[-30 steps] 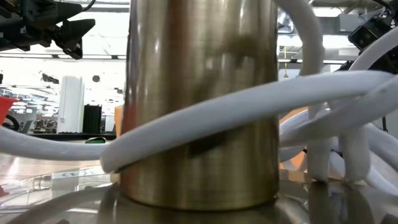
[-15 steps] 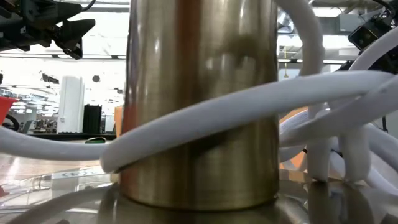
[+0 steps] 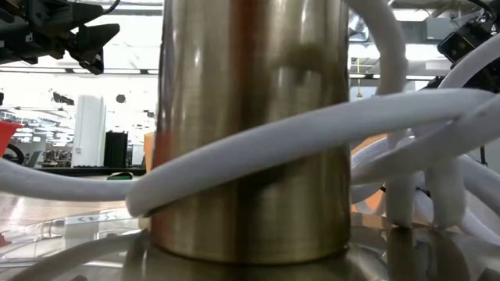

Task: Pick & Place School Supplies

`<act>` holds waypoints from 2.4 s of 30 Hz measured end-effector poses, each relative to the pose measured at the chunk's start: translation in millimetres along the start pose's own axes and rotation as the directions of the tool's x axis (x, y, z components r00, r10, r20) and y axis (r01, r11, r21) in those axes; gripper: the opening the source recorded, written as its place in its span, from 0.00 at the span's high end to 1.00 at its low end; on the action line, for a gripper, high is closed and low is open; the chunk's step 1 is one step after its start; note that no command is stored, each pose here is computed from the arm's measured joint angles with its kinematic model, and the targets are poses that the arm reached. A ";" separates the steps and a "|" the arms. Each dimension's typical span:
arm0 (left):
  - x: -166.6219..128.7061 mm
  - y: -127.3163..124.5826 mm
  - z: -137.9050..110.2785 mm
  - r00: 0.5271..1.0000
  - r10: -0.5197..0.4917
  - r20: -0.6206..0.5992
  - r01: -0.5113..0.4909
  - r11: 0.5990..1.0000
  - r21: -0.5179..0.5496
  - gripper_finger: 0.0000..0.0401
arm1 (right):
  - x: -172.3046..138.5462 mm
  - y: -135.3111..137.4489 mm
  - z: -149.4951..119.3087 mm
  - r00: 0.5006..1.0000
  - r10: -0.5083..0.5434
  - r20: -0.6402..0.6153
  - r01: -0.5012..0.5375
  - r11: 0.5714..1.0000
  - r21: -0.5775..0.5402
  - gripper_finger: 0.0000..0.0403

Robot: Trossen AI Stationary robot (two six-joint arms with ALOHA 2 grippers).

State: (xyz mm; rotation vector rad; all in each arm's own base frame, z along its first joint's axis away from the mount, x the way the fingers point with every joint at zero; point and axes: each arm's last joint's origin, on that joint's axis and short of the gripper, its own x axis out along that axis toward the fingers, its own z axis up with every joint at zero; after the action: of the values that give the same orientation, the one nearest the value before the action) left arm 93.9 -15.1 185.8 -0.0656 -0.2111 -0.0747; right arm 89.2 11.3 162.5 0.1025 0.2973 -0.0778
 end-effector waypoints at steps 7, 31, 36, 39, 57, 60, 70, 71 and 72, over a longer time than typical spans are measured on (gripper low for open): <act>0.0 0.0 -0.1 1.000 0.000 0.000 0.000 1.000 0.000 0.59 | 0.0 0.0 0.1 1.000 0.000 0.000 0.000 1.000 0.000 0.58; -3.3 -0.3 25.0 0.966 -0.003 0.258 0.013 0.999 -0.035 0.59 | 0.0 0.0 0.0 1.000 0.000 0.000 0.000 1.000 0.000 0.58; -3.6 -0.4 26.3 0.963 -0.004 0.271 0.029 0.996 -0.090 0.59 | 0.0 0.0 0.1 1.000 0.000 0.000 0.000 1.000 0.000 0.58; -3.3 -0.4 26.7 0.962 -0.004 0.274 0.030 0.995 -0.091 0.59 | 0.0 0.0 0.1 1.000 0.000 0.000 0.000 1.000 0.000 0.58; -3.5 1.9 27.3 0.957 0.076 0.280 -0.007 0.971 -0.241 0.59 | 0.2 -6.1 1.0 0.990 -0.139 0.021 0.118 0.747 -0.654 0.58; -3.9 3.0 28.4 0.950 0.113 0.290 -0.037 0.967 -0.253 0.59 | 0.3 -6.7 1.0 0.989 -0.144 0.021 0.113 0.665 -0.738 0.58; -4.2 3.6 28.9 0.946 0.135 0.295 -0.057 0.964 -0.261 0.59 | 0.4 -5.5 6.5 0.988 -0.132 0.078 0.145 0.654 -0.742 0.58; -4.2 3.6 28.9 0.946 0.135 0.295 -0.057 0.964 -0.261 0.59 | 0.3 -5.2 8.3 0.987 -0.127 0.095 0.156 0.676 -0.720 0.58; -4.2 3.6 29.0 0.946 0.135 0.295 -0.056 0.964 -0.261 0.59 | 0.1 -4.8 10.0 0.987 -0.118 0.111 0.162 0.710 -0.685 0.58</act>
State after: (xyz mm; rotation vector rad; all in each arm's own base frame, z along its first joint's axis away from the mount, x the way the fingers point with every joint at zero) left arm 84.1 -9.1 213.0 -0.3407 -0.5138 0.0084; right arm 91.7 5.4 171.6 -0.6819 0.2577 -0.1165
